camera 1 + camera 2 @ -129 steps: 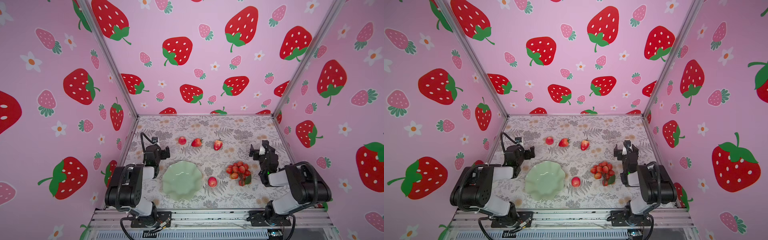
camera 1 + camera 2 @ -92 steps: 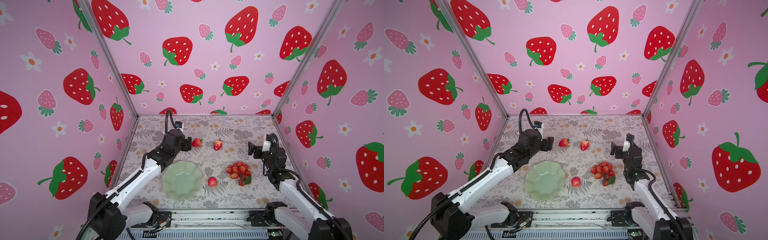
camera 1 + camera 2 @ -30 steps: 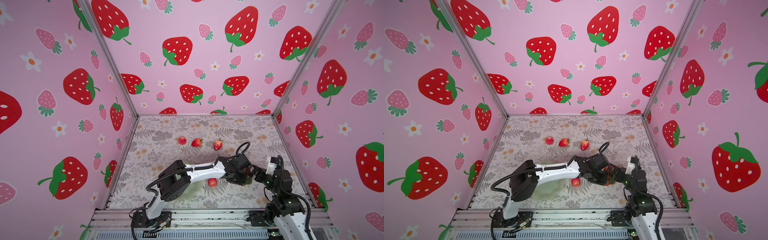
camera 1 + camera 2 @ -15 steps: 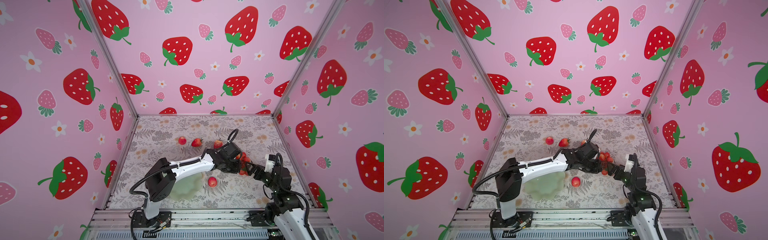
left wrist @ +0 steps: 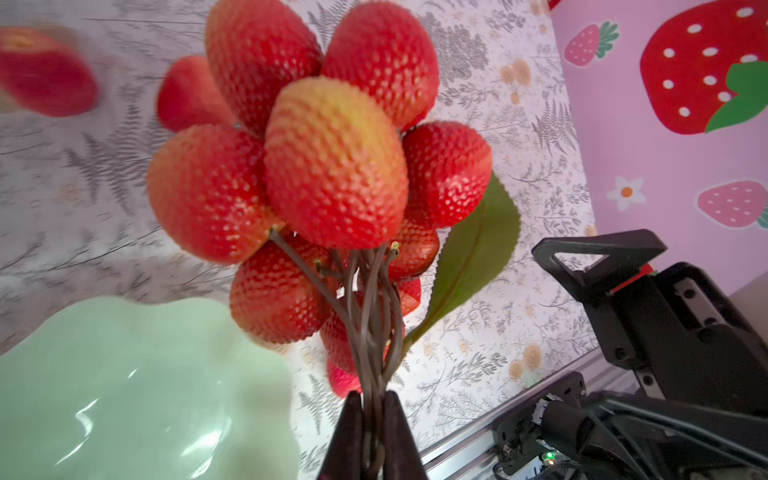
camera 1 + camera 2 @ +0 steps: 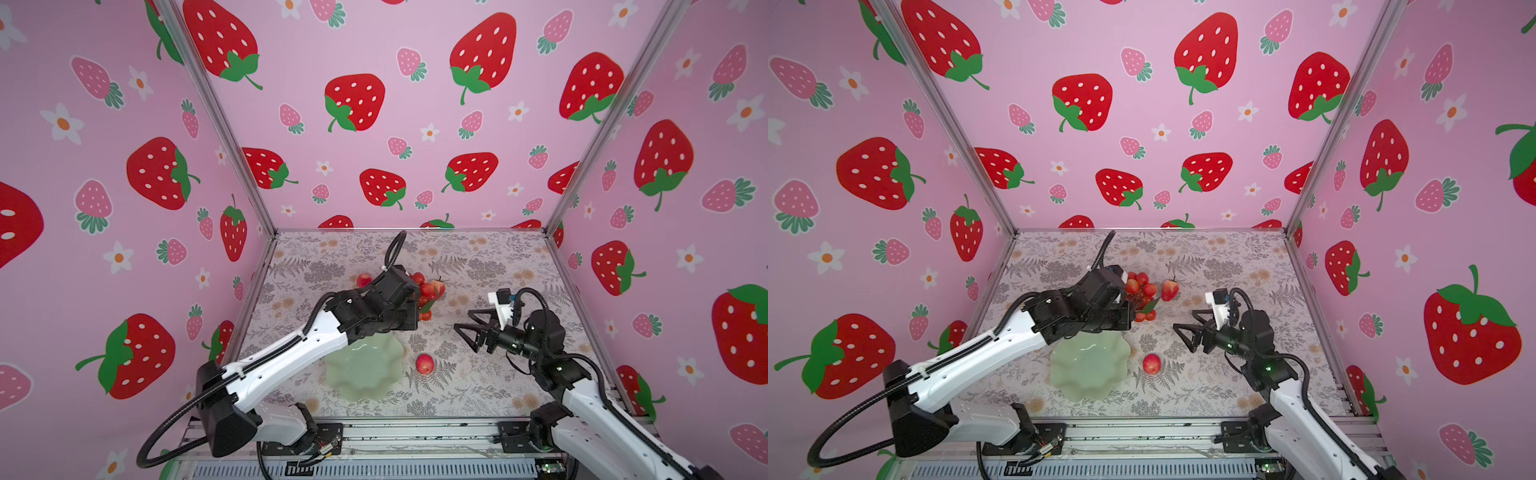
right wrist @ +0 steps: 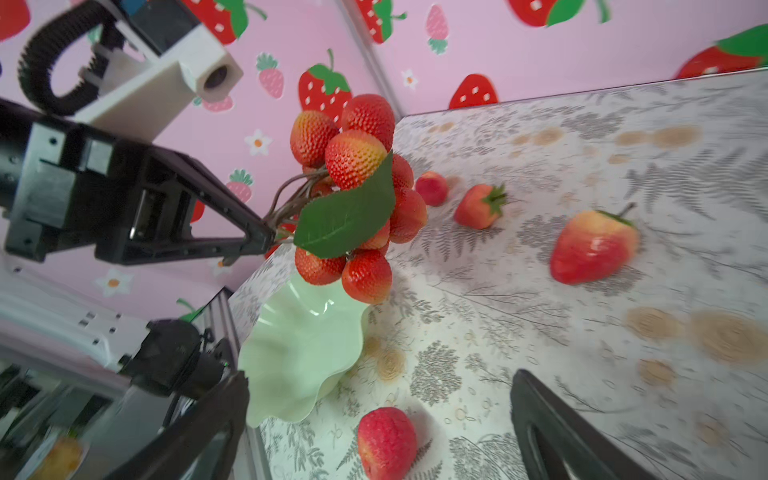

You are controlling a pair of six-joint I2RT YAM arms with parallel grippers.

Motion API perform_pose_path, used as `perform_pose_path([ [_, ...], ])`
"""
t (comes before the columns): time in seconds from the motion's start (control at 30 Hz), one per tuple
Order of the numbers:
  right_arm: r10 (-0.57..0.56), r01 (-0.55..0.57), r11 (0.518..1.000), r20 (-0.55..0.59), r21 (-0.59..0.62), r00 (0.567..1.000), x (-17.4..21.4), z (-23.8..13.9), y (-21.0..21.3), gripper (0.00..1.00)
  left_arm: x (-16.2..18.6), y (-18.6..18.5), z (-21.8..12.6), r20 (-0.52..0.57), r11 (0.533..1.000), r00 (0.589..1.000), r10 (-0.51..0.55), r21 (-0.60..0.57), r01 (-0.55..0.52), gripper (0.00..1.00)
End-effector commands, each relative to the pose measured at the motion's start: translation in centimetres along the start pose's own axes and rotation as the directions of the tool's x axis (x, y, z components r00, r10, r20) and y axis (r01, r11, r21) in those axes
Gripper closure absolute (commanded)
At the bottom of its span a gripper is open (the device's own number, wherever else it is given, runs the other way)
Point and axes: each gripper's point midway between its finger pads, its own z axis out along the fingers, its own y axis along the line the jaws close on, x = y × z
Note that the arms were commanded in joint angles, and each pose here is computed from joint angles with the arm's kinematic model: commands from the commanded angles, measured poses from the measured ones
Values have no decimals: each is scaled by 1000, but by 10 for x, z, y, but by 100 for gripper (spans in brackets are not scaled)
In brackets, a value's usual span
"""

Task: Place and organize the fake fruits in the fruit bowl
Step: 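Carry the berry bunch into the green bowl with left gripper while right arm advances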

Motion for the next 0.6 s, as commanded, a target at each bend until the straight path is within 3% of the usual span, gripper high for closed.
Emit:
perform_pose_path([
  [0.0,-150,153,982,36,-113,988,-16,17,38,1,42,71,-24,-59,969,996,-64,-244,47,100],
  [0.23,-152,148,960,4,-236,988,1,44,64,1,110,120,-18,-133,933,968,-214,-323,162,100],
  [0.57,-157,151,972,-22,-182,987,12,39,56,1,126,129,14,-173,922,962,-211,-363,136,100],
])
